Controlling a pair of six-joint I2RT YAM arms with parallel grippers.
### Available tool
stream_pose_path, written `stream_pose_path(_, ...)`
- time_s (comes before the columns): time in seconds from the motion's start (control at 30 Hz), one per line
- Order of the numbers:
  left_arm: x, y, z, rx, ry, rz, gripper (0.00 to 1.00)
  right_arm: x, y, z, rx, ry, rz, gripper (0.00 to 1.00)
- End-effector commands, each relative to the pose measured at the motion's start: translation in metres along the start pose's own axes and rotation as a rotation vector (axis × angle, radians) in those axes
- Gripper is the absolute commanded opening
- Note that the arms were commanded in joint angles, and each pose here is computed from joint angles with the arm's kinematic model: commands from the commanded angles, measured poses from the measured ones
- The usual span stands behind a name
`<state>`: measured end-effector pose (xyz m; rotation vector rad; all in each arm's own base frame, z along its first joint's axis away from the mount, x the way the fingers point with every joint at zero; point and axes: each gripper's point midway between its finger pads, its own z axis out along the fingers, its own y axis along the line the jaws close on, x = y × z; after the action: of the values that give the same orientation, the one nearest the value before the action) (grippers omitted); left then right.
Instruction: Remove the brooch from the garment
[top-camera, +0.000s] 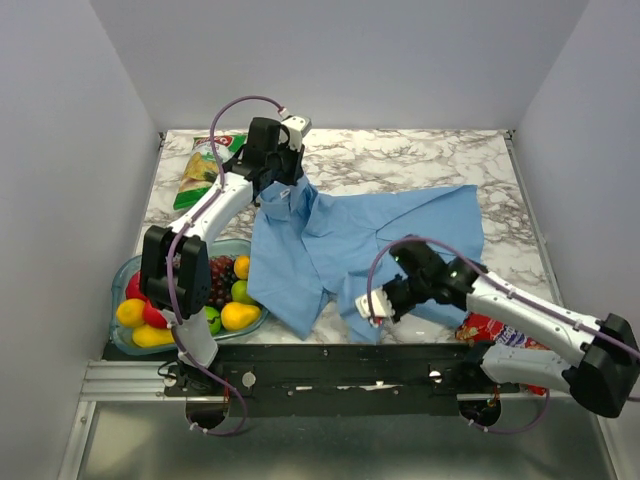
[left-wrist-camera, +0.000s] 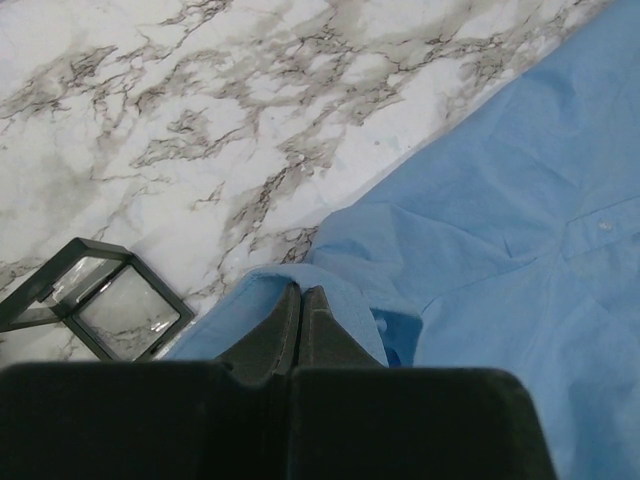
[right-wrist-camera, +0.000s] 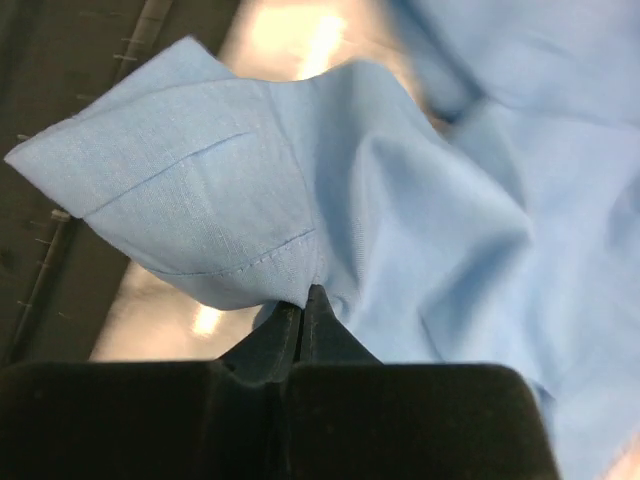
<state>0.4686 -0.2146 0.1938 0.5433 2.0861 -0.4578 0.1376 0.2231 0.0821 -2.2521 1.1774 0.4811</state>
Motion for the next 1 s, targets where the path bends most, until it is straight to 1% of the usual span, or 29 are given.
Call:
stream_pose_path(0.0,0.011,-0.014,-0.022,0.055,0.039,0.028,0.0,0.012,-0.091,-0.075,0.282,0.071,0.126,0.0)
stream_pose_path(0.03,0.017,-0.015,-0.024,0.057,0.054,0.025,0.0,0.024,-0.112,-0.079,0.297,0.089,0.182,0.0)
stream_pose_path(0.07,0.017,-0.017,-0.029,0.06,0.054,0.022,0.0,0.029,-0.157,-0.119,0.429,0.094,0.242,0.0)
stream_pose_path(0.1,0.017,-0.019,-0.031,0.067,0.054,0.014,0.0,0.035,-0.184,-0.14,0.498,0.103,0.277,0.01)
stream_pose_path(0.13,0.015,-0.021,-0.032,0.079,0.049,0.009,0.0,0.045,-0.208,-0.15,0.536,0.112,0.321,0.0)
stream_pose_path(0.17,0.017,-0.024,-0.031,0.096,0.06,0.005,0.0,0.076,-0.234,-0.146,0.557,0.125,0.429,0.0)
stream_pose_path(0.2,0.016,-0.029,-0.03,0.117,0.066,-0.038,0.0,0.072,-0.285,-0.184,0.697,0.114,0.417,0.0)
stream_pose_path(0.23,0.002,-0.035,-0.031,0.148,0.047,-0.042,0.0,0.081,-0.311,-0.193,0.758,0.104,0.442,0.01)
stream_pose_path(0.27,0.009,-0.035,-0.024,0.151,0.086,-0.066,0.0,0.112,-0.346,-0.179,0.799,0.093,0.514,0.0)
stream_pose_path(0.3,0.007,-0.035,-0.022,0.149,0.096,-0.09,0.0,0.125,-0.372,-0.19,0.884,0.121,0.545,0.0)
stream_pose_path(0.33,-0.01,-0.032,-0.021,0.133,0.072,-0.089,0.0,0.099,-0.419,-0.246,1.061,0.068,0.493,0.0)
stream_pose_path(0.37,-0.004,-0.03,-0.014,0.128,0.107,-0.106,0.0,0.106,-0.443,-0.253,1.144,0.031,0.548,0.01)
stream_pose_path(0.4,-0.007,-0.029,-0.012,0.123,0.108,-0.108,0.0,0.141,-0.461,-0.239,1.207,0.077,0.614,0.01)
stream_pose_path(0.43,-0.012,-0.027,-0.011,0.111,0.098,-0.113,0.0,0.129,-0.481,-0.272,1.334,0.033,0.59,0.0)
stream_pose_path(0.47,-0.01,-0.021,-0.007,0.085,0.102,-0.123,0.0,0.131,-0.494,-0.285,1.437,-0.003,0.595,0.03)
stream_pose_path(0.5,-0.009,-0.019,-0.006,0.073,0.104,-0.126,0.0,0.143,-0.494,-0.296,1.535,0.037,0.632,0.04)
stream_pose_path(0.53,-0.007,-0.017,-0.005,0.062,0.11,-0.129,0.0,0.145,-0.493,-0.309,1.606,0.037,0.64,0.05)
stream_pose_path(0.57,-0.005,-0.015,-0.004,0.047,0.112,-0.129,0.0,0.159,-0.492,-0.308,1.676,0.046,0.644,0.05)
stream_pose_path(0.6,-0.002,-0.014,-0.004,0.043,0.12,-0.132,0.0,0.164,-0.484,-0.324,1.764,0.07,0.667,0.04)
stream_pose_path(0.63,0.009,-0.014,-0.004,0.04,0.142,-0.138,0.0,0.161,-0.477,-0.339,1.81,0.059,0.676,0.04)
stream_pose_path(0.67,0.013,-0.014,-0.005,0.04,0.151,-0.136,0.0,0.173,-0.47,-0.336,1.815,0.059,0.734,0.11)
stream_pose_path(0.7,0.019,-0.014,-0.005,0.04,0.164,-0.138,0.0,0.178,-0.466,-0.338,1.825,0.08,0.754,0.32)
stream_pose_path(0.73,0.027,-0.013,-0.003,0.038,0.18,-0.141,0.0,0.177,-0.464,-0.336,1.803,0.097,0.745,0.51)
stream_pose_path(0.77,0.03,-0.013,-0.003,0.038,0.188,-0.143,0.0,0.179,-0.461,-0.328,1.743,0.137,0.729,0.68)
stream_pose_path(0.8,0.032,-0.014,-0.003,0.04,0.192,-0.146,0.0,0.179,-0.46,-0.313,1.679,0.134,0.711,0.75)
stream_pose_path(0.83,0.031,-0.013,-0.003,0.041,0.19,-0.147,0.0,0.177,-0.457,-0.312,1.657,0.142,0.695,0.79)
stream_pose_path(0.87,0.031,-0.015,-0.002,0.045,0.191,-0.146,0.0,0.165,-0.452,-0.322,1.655,0.139,0.67,0.84)
stream_pose_path(0.9,0.03,-0.014,-0.002,0.046,0.189,-0.141,0.0,0.172,-0.442,-0.309,1.607,0.18,0.663,0.86)
stream_pose_path(0.97,0.028,-0.012,-0.001,0.039,0.187,-0.138,0.0,0.174,-0.427,-0.306,1.573,0.205,0.662,0.89)
